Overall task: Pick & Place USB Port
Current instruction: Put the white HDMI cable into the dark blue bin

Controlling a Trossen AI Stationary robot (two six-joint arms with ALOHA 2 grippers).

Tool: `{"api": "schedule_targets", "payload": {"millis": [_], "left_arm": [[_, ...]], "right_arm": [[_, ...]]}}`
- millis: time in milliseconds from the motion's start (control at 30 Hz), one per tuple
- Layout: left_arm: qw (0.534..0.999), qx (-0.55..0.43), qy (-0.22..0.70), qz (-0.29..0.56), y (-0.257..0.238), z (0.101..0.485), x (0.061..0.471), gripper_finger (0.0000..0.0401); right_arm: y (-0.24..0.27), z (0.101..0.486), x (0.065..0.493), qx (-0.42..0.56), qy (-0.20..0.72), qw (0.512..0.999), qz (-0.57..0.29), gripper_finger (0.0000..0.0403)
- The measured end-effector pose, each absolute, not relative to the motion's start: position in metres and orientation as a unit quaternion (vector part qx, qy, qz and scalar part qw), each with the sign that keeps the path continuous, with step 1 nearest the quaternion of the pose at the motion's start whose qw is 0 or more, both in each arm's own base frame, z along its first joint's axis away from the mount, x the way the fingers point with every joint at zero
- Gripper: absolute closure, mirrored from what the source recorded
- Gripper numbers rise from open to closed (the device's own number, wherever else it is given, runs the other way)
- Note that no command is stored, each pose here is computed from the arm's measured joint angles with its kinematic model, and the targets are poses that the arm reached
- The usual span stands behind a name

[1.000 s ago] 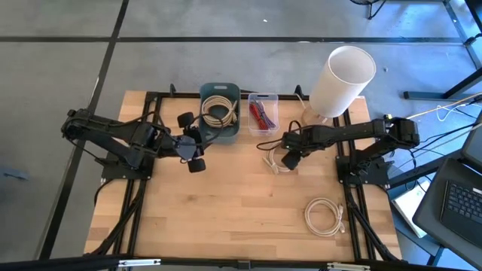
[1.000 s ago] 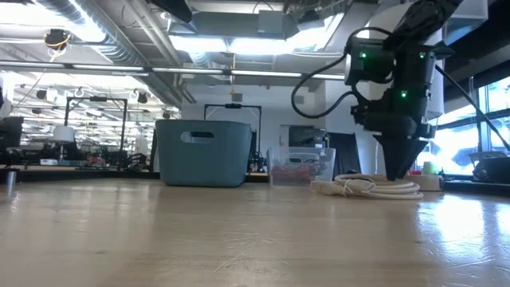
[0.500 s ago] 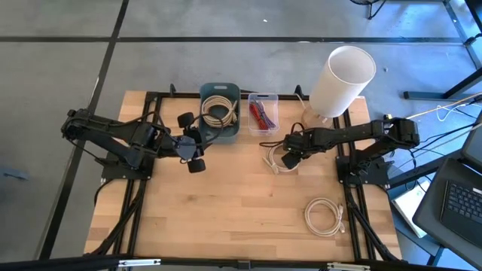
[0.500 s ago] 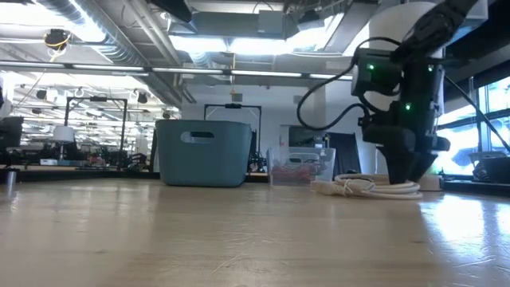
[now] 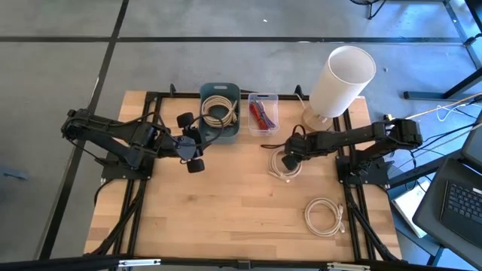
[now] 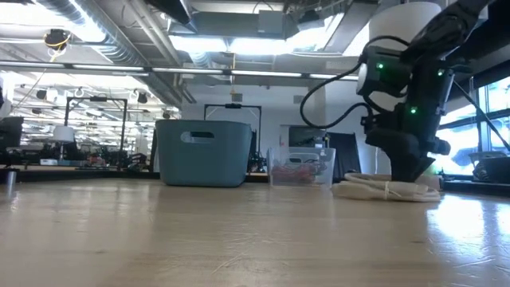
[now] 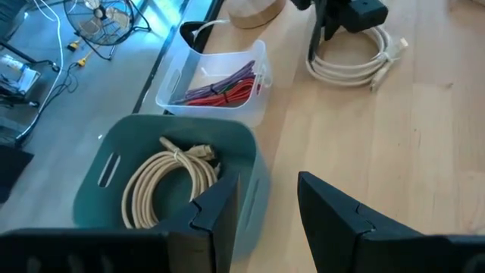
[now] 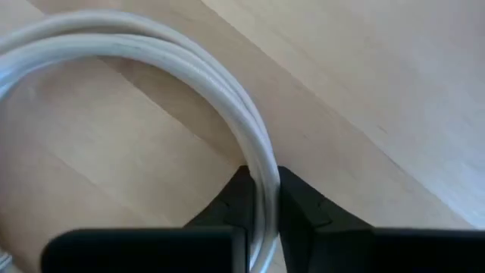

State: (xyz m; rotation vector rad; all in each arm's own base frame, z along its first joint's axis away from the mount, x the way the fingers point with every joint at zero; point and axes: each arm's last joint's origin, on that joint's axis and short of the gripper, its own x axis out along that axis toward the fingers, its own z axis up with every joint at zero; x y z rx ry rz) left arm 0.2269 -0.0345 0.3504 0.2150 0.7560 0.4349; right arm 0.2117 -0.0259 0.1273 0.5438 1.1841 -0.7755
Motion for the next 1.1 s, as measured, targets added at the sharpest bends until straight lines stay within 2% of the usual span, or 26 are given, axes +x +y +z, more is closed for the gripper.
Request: {"api": "schedule_targets", "payload": {"millis": [300, 500, 633, 800, 967, 1100], "left_arm": [[0.884, 0.104, 0.397, 0.223, -0.033, 0.345, 0.220, 0.0272], [0.873, 0.092, 0.417, 0.235, -0.032, 0.342, 0.215, 0.0272], [0.868, 0.089, 0.425, 0.243, -0.031, 0.341, 0.213, 0.0272], [0.866, 0.099, 0.415, 0.262, -0.030, 0.342, 0.213, 0.0272], [0.876, 0.136, 0.360, 0.289, -0.030, 0.336, 0.224, 0.0272], [0.911, 0.175, 0.279, 0.250, -0.029, 0.321, 0.248, 0.0272]], "right_arm": [[-0.003, 0.145, 0.195, 0.194, 0.575, 0.709, -0.360, 0.0368], [0.018, 0.181, 0.180, 0.177, 0.555, 0.718, -0.381, 0.0368], [0.037, 0.221, 0.178, 0.174, 0.495, 0.775, -0.352, 0.0368], [0.060, 0.281, 0.175, 0.137, 0.368, 0.869, -0.302, 0.0368], [0.084, 0.324, 0.178, 0.031, 0.243, 0.938, -0.244, 0.0368], [0.097, 0.342, 0.187, -0.064, 0.182, 0.962, -0.195, 0.0368]]}}
